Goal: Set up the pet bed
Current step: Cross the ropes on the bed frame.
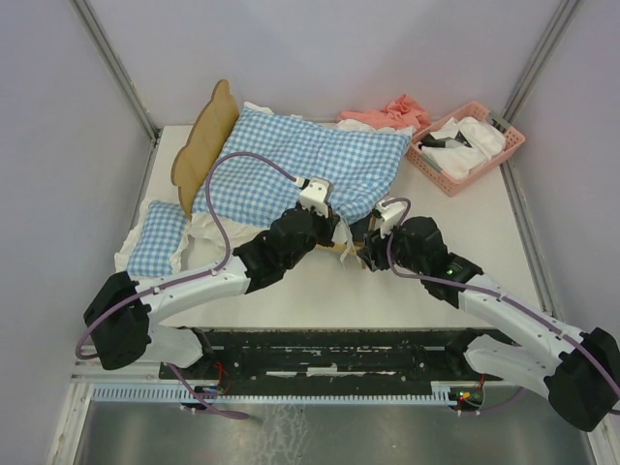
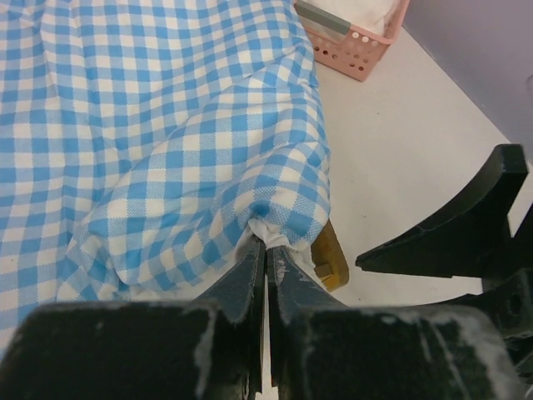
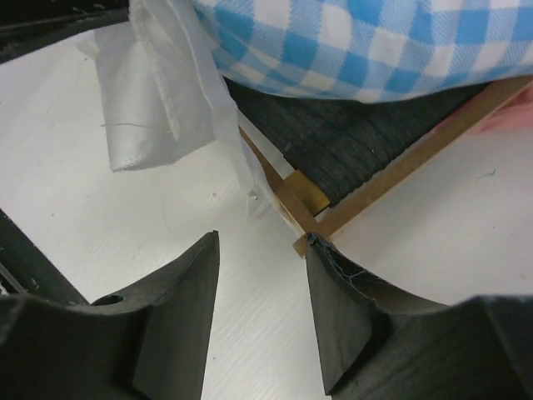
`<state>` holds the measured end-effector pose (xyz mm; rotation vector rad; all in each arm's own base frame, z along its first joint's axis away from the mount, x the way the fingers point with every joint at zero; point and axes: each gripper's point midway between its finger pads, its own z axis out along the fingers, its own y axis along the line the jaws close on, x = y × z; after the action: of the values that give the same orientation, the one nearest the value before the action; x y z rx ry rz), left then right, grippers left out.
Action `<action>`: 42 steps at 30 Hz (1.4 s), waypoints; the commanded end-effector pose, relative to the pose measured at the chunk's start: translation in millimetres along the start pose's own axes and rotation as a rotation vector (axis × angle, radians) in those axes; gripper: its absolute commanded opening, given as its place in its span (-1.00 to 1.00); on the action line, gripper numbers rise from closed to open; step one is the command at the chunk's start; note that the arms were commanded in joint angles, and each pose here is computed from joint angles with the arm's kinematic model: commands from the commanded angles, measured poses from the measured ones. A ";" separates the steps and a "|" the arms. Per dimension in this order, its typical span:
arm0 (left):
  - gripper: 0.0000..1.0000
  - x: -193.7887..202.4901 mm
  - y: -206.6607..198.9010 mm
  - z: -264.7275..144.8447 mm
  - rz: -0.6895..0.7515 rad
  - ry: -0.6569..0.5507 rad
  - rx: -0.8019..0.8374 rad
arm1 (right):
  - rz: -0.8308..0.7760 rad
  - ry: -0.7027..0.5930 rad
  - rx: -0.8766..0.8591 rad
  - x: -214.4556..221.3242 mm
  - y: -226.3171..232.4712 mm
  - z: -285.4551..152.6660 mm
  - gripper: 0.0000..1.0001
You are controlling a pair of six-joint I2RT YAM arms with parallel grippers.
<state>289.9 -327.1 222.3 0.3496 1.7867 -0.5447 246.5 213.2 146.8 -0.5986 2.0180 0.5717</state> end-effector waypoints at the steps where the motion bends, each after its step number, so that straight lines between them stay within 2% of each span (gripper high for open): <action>1: -0.95 -42.1 -17.7 -6.6 -0.106 -0.112 0.127 | -0.130 -0.095 -0.015 -30.0 5.5 11.7 0.06; 15: -0.95 -47.9 -2.6 -2.5 -0.179 -0.117 0.123 | -0.309 0.021 0.081 -6.9 -8.0 48.6 -0.09; 17: -0.95 -48.0 1.0 -1.9 -0.197 -0.115 0.119 | -0.318 0.037 0.118 -3.8 -15.2 51.4 -0.25; 20: -0.95 -46.5 5.1 -1.3 -0.208 -0.110 0.113 | -0.329 0.027 0.167 -5.7 -23.7 46.1 -0.87; 22: -0.95 -44.3 11.6 0.3 -0.206 -0.108 0.096 | -0.317 0.012 0.176 -12.2 -23.8 37.5 -0.96; 27: -0.95 -34.2 27.7 5.8 -0.214 -0.092 0.058 | -0.290 -0.100 0.089 -33.7 -4.0 20.3 -0.96; 29: -0.95 -32.5 30.5 5.9 -0.224 -0.096 0.058 | -0.301 -0.099 0.057 -32.0 1.0 21.9 -0.95; 33: -0.95 -30.6 33.0 6.8 -0.236 -0.094 0.057 | -0.352 -0.014 0.069 -14.4 -5.9 39.7 -0.62; 42: -0.95 -30.9 36.4 6.8 -0.246 -0.094 0.058 | -0.412 0.005 0.000 -13.8 3.2 62.5 -0.28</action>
<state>316.0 -302.2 211.9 0.2091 1.8315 -0.7194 281.8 240.4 115.4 -0.9497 1.8950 0.2892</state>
